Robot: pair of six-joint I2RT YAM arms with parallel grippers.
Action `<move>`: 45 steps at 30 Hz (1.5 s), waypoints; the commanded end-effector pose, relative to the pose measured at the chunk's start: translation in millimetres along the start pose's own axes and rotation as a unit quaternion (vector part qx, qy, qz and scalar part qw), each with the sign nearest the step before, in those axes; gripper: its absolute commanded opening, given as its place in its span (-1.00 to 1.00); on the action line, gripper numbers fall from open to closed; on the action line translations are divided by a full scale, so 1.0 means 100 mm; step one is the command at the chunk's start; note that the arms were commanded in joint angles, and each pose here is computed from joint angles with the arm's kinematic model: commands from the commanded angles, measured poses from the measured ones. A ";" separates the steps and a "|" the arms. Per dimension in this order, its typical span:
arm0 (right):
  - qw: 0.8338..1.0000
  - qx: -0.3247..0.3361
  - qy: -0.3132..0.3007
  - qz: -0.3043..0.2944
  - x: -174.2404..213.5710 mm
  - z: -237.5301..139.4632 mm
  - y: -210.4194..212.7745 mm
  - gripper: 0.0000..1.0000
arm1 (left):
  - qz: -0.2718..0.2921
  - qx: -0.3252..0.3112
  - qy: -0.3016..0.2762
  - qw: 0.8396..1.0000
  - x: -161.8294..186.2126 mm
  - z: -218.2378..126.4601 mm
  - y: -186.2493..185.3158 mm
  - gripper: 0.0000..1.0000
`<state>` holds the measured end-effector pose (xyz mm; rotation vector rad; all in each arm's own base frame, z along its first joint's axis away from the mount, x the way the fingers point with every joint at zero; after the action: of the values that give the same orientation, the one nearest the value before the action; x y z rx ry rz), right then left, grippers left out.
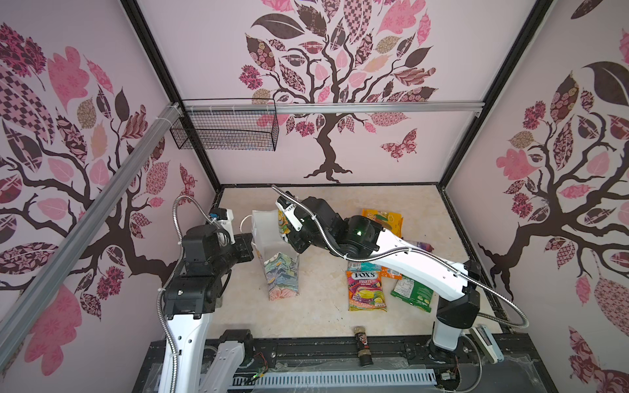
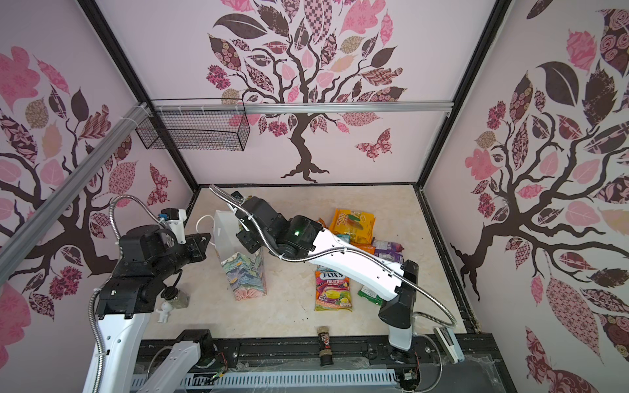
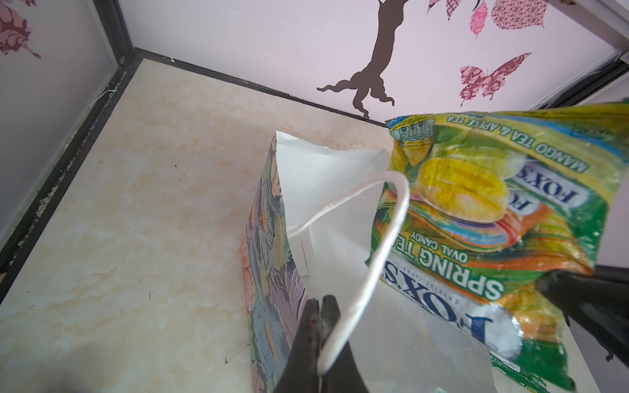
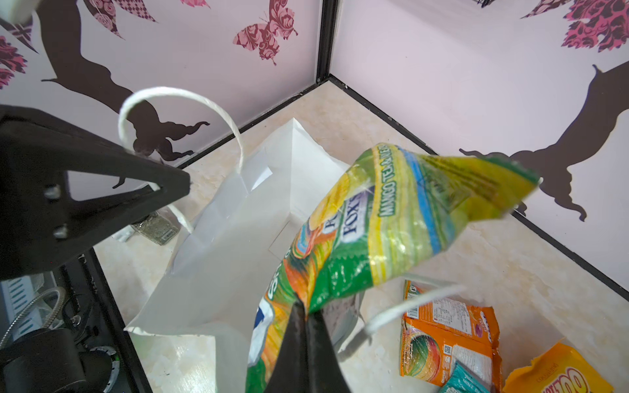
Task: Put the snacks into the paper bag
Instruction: 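Carry the FOX'S packet over the bag opening with the right gripper, then lower the packet into the bag and open the right gripper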
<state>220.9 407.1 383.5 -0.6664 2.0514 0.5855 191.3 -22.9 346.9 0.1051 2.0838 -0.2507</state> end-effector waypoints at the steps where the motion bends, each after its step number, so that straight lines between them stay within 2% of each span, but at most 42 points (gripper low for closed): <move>1: 0.999 0.002 -0.036 0.009 -0.11 0.03 0.02 -1.00 | 0.007 -0.004 0.007 1.000 0.05 0.04 0.02 -1.00; 15: 0.999 0.000 -0.031 0.028 0.03 0.19 0.02 -1.00 | 0.008 -0.008 0.014 1.000 0.07 0.07 0.03 -1.00; 20: 0.999 0.000 -0.033 0.028 0.04 0.18 0.02 -0.79 | 0.008 -0.007 0.013 1.000 0.08 0.07 0.03 -1.00; 22: 0.999 -0.002 -0.035 0.029 0.02 0.17 0.02 -0.63 | 0.007 -0.007 0.013 1.000 0.08 0.07 0.03 -1.00; 25: 0.999 -0.008 -0.037 0.031 0.00 0.14 0.03 -0.58 | 0.007 -0.008 0.013 1.000 0.08 0.07 0.03 -1.00; 40: 0.997 -0.040 -0.058 0.042 -0.13 -0.02 0.08 -0.53 | 0.005 -0.004 0.015 1.000 0.07 0.11 0.04 -1.00; 45: 0.992 -0.061 -0.088 0.062 -0.34 -0.21 0.11 -0.51 | 0.003 -0.005 0.012 1.000 0.06 0.11 0.04 -1.00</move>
<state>224.4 422.3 373.8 -0.6071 2.0155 0.6990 195.6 -22.0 341.0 0.1007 2.1080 -0.2413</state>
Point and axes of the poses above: each gripper's point midway between its finger pads, its own z axis out along the fingers, its own y axis along the line the jaws close on, x = y × z, the point moved 7 cm from there along -z, back along the fingers, and after that the axes turned 13 degrees about z, right-handed, at the moved point
